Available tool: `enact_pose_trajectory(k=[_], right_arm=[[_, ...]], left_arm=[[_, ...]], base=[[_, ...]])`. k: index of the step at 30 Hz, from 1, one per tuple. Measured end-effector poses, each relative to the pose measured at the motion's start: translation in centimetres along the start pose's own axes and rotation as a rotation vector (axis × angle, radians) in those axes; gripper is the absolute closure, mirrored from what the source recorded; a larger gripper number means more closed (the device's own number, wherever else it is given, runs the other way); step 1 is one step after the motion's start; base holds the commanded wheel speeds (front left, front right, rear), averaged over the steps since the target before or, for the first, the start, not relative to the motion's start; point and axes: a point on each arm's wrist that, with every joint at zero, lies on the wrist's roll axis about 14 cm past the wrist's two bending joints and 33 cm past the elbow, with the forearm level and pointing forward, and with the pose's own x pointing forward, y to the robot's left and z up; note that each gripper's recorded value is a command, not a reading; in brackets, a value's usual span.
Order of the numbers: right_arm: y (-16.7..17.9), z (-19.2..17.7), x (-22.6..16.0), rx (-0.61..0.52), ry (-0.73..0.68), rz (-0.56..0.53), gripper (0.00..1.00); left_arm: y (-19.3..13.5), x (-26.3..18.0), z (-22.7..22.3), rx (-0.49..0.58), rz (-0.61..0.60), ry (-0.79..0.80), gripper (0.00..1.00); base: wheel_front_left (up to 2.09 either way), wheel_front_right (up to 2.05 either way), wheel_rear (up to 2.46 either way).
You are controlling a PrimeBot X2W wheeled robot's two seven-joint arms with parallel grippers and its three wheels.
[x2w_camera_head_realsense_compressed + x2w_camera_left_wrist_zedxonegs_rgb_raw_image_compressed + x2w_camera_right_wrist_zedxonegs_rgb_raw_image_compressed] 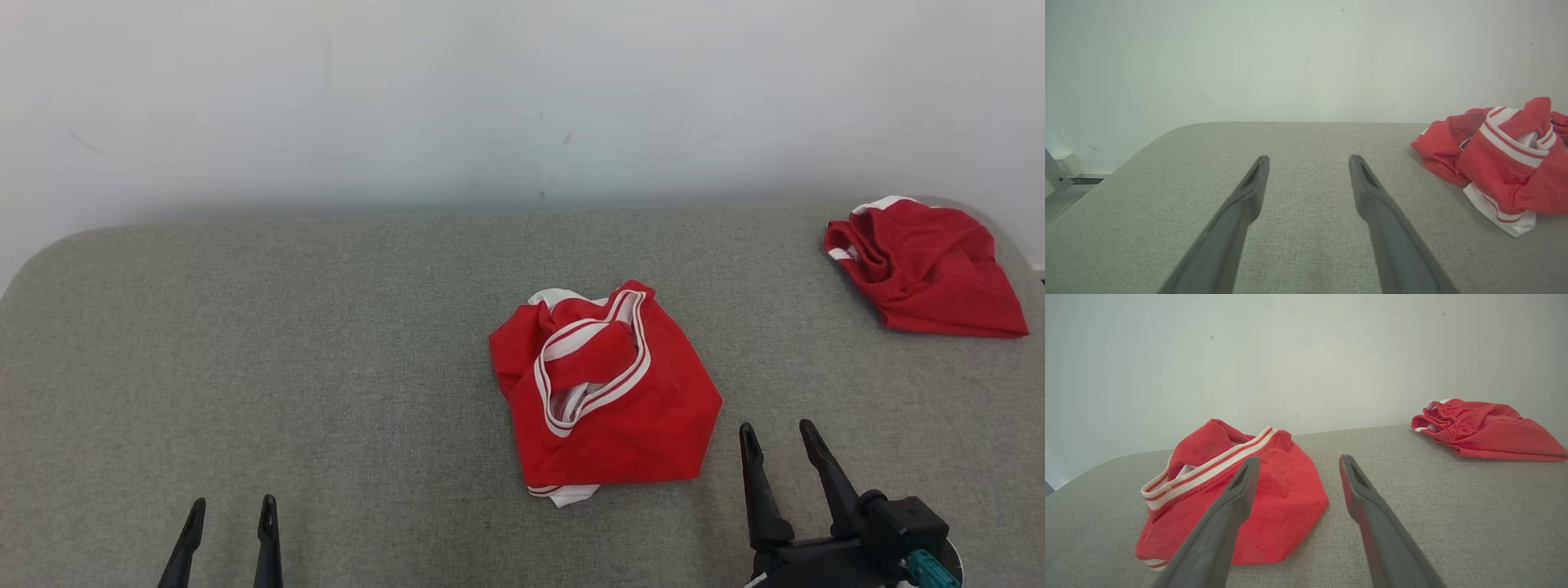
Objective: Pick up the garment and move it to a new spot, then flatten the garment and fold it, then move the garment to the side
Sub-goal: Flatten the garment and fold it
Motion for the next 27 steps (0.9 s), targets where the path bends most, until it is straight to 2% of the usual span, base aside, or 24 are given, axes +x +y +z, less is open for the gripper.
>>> enact_pose_trajectory(k=[14,18,27], right_arm=[[-0.1,0.0,-0.1,0.001,0.002,-0.002,0.0],[-0.1,-0.1,-0.2,0.003,0.002,-0.005,0.0],[-1.7,0.2,-0.6,0.004,-0.004,-0.054,0.0]], left_arm=[[-0.5,0.3,-0.1,-0.005,-0.018,0.001,0.0],[-2.4,1.2,0.2,-0.017,-0.079,-0.008,0.0],[-9.3,4.2,1.2,-0.043,-0.302,-0.039,0.0]], base=[[0.0,0.0,0.0],[0.0,0.0,0.0],[0.0,0.0,0.0]])
